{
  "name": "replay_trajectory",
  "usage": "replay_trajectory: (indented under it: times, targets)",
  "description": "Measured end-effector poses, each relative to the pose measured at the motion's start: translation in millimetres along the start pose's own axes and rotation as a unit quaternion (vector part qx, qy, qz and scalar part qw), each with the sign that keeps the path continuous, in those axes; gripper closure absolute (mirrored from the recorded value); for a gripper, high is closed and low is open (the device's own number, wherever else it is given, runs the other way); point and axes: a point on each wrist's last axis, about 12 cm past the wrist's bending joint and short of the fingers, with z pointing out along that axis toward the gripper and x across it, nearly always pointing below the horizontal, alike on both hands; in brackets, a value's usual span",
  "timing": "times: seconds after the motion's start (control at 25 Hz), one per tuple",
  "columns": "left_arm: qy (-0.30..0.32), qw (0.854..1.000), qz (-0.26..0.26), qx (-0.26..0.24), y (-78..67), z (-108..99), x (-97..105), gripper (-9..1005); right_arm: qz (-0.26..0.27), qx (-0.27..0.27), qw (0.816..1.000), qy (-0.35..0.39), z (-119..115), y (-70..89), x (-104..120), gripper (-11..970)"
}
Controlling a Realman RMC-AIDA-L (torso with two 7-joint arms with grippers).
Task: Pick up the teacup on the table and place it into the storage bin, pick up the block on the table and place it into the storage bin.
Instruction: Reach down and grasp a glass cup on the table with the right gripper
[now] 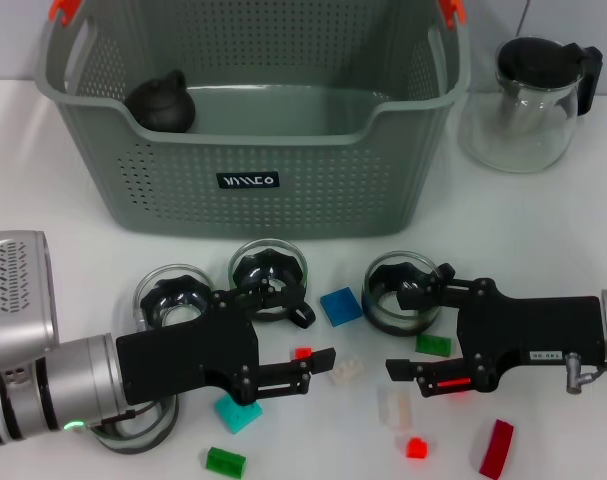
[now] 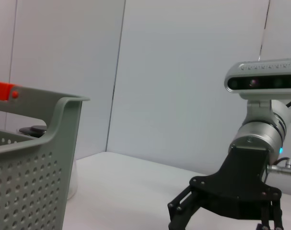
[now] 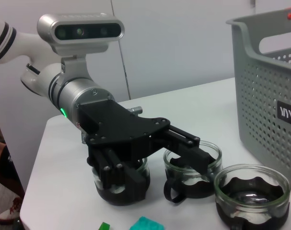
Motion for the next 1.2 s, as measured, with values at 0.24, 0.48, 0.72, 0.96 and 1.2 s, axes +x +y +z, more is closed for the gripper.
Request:
replay_trajectory:
  times: [0.24, 0.48, 0.72, 0.96, 1.2]
  targets:
    - [0.0, 1.0, -0.001, -0.001, -0.2, -0.3, 0.3, 187, -0.001, 0.0, 1.0, -0.006, 0.6, 2.2, 3.2, 97]
    - [0.0, 1.0, -0.004, -0.002, -1.7, -2.0, 1.7, 189, -0.001, 0.002, 1.0, -0.006, 0.2, 1.9, 3.2, 102]
    - [-0.001, 1.0, -0.004, -0.002, -2.3, -2.9, 2.1, 190, -0.001, 0.002, 1.0, -0.008, 0.8, 1.8, 2.5, 107]
    - [-0.001, 1.0, -0.004, -0.002, -2.3, -2.9, 2.1, 192, -0.002, 0.002, 1.0, -0.008, 0.9, 1.4, 2.0, 113]
    - [-0.001, 1.0, -0.002, -0.002, -2.2, -2.9, 2.0, 193, -0.003, 0.002, 1.0, -0.009, 1.1, 0.7, 1.1, 118]
